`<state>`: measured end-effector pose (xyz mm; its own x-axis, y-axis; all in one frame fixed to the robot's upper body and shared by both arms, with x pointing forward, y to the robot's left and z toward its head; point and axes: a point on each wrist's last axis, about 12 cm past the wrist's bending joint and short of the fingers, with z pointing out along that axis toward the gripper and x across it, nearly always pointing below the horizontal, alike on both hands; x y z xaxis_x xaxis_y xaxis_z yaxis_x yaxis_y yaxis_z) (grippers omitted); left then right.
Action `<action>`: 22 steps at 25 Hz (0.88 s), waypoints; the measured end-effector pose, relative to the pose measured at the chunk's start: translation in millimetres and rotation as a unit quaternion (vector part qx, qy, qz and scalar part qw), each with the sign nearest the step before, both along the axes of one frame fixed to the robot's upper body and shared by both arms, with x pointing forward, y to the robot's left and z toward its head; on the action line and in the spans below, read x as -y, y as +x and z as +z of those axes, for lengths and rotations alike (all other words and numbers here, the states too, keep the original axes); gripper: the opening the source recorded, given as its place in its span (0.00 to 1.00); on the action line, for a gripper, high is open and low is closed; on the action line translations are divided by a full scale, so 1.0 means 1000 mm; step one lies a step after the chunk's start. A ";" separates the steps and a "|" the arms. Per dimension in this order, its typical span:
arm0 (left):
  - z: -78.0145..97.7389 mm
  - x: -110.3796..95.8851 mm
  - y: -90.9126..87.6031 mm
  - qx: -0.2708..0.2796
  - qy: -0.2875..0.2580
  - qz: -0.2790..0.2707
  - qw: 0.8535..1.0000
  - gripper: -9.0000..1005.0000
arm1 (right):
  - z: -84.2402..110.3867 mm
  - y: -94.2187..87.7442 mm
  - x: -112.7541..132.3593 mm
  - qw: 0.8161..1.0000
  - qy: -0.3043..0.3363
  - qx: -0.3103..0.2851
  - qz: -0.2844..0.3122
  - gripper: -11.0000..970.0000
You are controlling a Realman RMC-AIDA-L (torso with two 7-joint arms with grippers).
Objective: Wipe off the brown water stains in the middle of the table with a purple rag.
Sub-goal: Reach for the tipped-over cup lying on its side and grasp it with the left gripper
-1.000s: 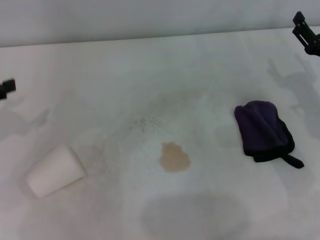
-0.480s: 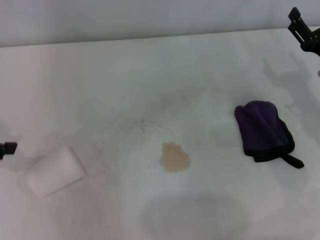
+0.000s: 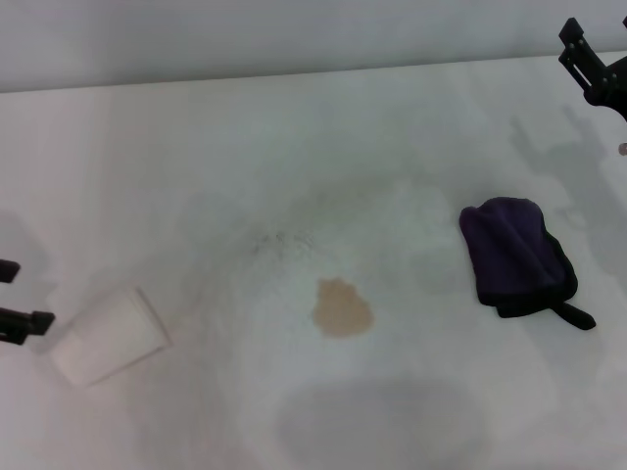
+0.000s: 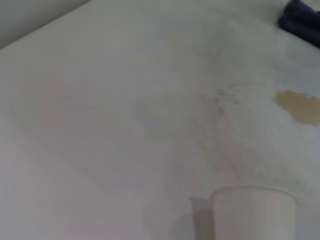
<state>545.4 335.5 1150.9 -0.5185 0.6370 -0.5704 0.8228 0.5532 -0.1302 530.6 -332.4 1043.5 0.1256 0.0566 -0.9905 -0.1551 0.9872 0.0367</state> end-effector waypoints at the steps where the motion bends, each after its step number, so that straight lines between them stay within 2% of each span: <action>1: -0.001 0.003 0.000 -0.001 0.001 -0.006 1.000 0.88 | 0.000 0.000 0.000 1.000 0.000 0.000 0.000 0.89; 11: -0.022 0.028 0.003 -0.020 0.017 -0.056 0.998 0.88 | 0.000 0.000 0.000 1.000 0.006 0.001 0.001 0.89; 22: -0.032 0.040 0.004 0.002 0.020 -0.082 0.996 0.88 | 0.001 0.002 -0.002 1.000 0.003 0.002 0.004 0.89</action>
<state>549.4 295.8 1118.6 -0.4045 0.7346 -0.5447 0.9026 0.4166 -0.1084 532.8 -330.5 1044.7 0.1282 0.0644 -0.9897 -0.1629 0.9857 0.0431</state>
